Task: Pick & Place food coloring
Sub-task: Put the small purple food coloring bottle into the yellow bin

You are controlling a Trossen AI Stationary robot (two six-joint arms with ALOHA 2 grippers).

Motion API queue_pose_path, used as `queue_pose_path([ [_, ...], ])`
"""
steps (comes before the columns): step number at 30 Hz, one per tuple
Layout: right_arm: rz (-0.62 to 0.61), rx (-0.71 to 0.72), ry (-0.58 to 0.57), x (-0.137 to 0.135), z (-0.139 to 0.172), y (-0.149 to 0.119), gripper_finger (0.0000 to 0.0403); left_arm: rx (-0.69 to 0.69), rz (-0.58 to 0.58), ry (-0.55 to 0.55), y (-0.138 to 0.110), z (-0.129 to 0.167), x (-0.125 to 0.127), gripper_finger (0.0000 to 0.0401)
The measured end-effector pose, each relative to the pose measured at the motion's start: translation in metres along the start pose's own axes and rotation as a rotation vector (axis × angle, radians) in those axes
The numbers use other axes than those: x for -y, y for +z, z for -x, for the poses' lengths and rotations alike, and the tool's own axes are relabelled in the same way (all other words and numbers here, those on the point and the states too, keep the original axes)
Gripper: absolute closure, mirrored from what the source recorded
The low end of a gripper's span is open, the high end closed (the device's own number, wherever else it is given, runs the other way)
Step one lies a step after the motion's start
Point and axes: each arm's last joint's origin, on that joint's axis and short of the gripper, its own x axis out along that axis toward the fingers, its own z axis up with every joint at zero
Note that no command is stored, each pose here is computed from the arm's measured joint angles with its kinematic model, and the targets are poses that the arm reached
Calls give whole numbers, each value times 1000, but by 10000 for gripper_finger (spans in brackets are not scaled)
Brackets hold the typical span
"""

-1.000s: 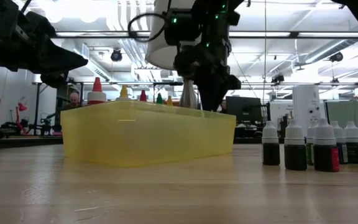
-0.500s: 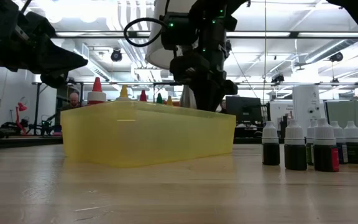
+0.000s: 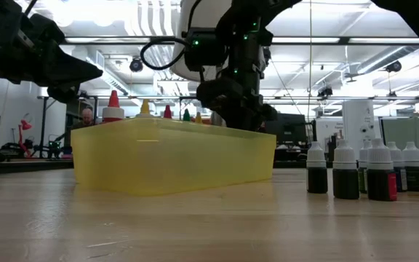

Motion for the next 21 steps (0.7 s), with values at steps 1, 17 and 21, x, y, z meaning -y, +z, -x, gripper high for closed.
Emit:
queue_pose_path([
  [1,0,3,2,0,-1,0,344,0,0,0,0,0,0,401],
  [17,2,33,-13,0,-2,3,344,0,0,0,0,0,0,401],
  [21,5,40,-20,0,-2,3,344,0,0,0,0,0,0,401],
])
